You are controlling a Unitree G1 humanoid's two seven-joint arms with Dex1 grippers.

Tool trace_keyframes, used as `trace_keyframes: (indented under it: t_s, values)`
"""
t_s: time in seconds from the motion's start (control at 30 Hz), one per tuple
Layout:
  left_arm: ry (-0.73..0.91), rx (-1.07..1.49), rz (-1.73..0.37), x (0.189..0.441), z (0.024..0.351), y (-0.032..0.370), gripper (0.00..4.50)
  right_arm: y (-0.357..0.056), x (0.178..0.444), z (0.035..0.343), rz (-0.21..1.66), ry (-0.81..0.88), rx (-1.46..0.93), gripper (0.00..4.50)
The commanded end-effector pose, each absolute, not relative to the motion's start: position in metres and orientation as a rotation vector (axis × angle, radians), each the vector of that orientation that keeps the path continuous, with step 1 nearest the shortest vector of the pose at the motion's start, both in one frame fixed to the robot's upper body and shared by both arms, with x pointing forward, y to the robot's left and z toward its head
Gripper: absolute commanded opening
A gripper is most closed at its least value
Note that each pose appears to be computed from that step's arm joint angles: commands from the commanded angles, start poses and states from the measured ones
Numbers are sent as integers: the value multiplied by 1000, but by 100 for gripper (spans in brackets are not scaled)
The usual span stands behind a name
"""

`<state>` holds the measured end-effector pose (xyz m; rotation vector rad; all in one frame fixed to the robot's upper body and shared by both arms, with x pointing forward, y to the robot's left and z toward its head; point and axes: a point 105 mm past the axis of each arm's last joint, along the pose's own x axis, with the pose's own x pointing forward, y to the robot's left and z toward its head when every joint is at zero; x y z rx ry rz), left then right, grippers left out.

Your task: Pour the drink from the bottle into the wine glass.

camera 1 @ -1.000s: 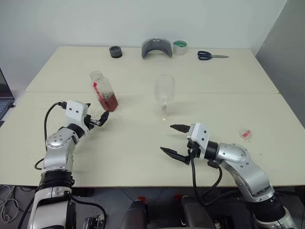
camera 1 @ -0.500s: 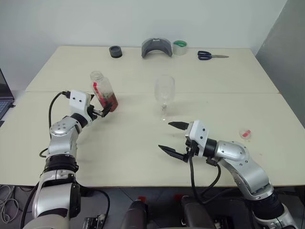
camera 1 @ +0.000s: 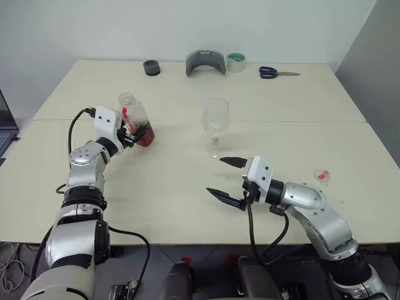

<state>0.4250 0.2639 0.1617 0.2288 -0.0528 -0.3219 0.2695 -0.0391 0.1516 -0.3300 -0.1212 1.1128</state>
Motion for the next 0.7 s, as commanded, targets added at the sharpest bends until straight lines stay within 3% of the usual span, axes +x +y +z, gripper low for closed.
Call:
trace_keyframes:
  t_s: [0.03,0.1,0.3,0.7]
  values:
    - [-105,255,-330,428,178,262,201,-39,270,172,1092,-203,-291,450]
    - [-107,249,-332,428,179,262,173,-40,270,178,1086,-217,-244,450]
    - [-149,220,-358,431,188,248,171,-42,269,188,1092,-241,-203,450]
    - [-368,490,-520,429,258,152,171,-62,274,199,975,-249,-211,450]
